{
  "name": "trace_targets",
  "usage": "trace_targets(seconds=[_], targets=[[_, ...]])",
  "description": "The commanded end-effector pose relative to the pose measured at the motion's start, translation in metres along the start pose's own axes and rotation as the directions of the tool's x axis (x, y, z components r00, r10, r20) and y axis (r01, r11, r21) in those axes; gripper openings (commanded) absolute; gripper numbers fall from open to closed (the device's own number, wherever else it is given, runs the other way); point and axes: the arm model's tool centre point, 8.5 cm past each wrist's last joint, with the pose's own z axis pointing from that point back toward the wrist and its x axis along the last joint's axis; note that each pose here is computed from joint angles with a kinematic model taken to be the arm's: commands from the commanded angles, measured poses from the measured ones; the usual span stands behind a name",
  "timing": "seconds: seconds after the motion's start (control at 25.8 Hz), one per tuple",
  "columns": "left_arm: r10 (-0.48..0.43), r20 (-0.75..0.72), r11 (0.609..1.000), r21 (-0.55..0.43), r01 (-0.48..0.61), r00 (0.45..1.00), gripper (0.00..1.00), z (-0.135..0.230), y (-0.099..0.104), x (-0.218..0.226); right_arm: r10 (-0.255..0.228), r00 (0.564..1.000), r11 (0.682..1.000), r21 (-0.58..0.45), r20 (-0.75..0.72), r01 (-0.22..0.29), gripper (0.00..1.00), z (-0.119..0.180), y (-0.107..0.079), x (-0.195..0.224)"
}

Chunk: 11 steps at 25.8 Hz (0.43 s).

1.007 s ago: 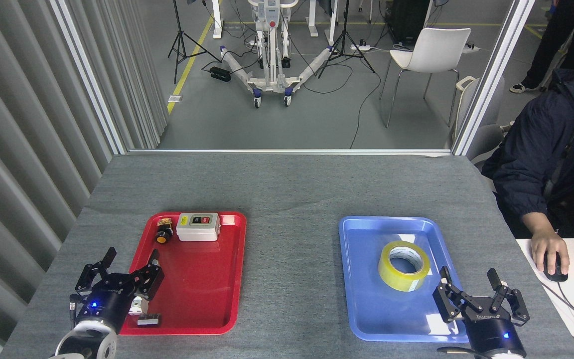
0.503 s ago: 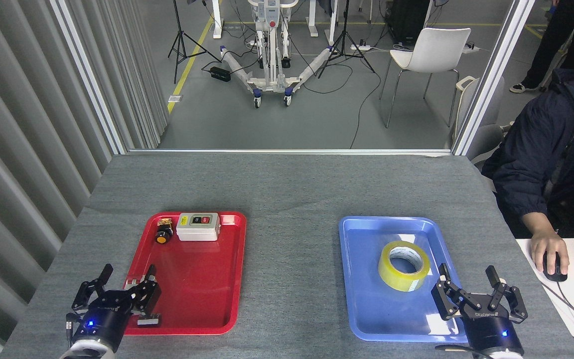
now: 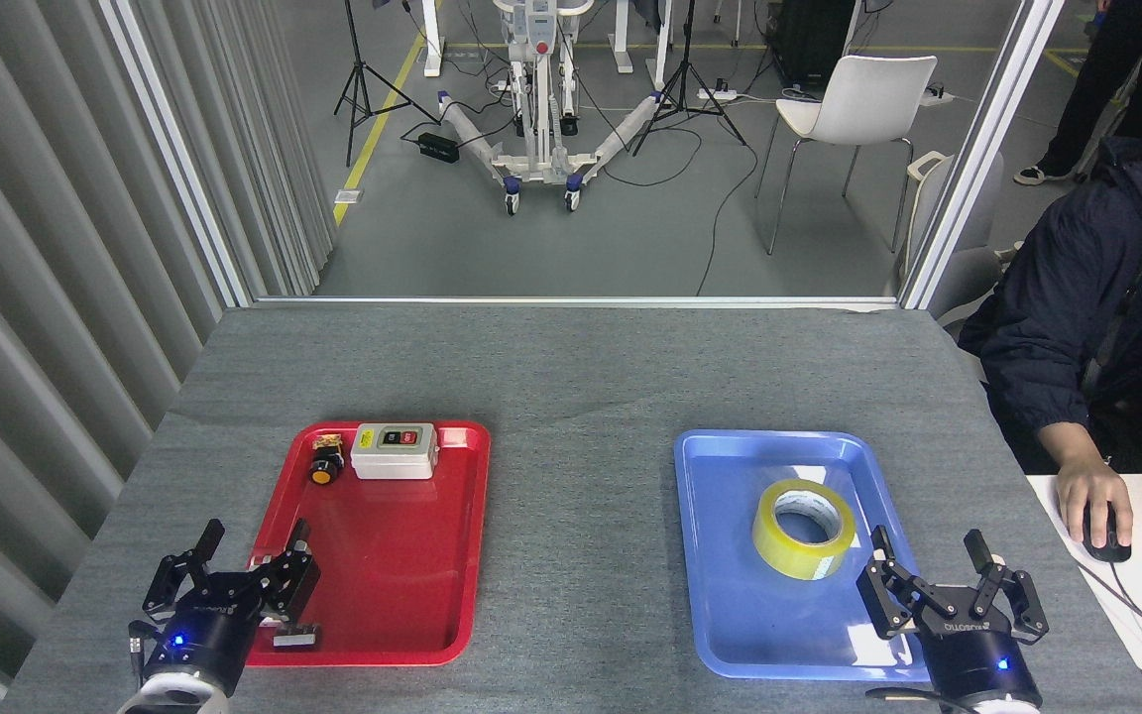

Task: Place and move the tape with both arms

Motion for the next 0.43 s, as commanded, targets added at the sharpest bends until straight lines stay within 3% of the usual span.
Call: trace_targets(seconds=[0.0, 0.39], targets=[[0.021, 0.011, 0.999, 0.027, -0.022, 1.000, 1.00, -0.003, 0.007, 0.008, 0.000, 1.000, 1.000, 0.005, 0.001, 0.000, 0.99, 0.001, 0.001, 0.000], [0.078, 0.001, 0.997, 0.022, -0.078, 0.997, 1.00, -0.005, 0.002, 0.042, 0.002, 1.000, 1.000, 0.008, 0.002, -0.002, 0.99, 0.002, 0.002, 0.000]])
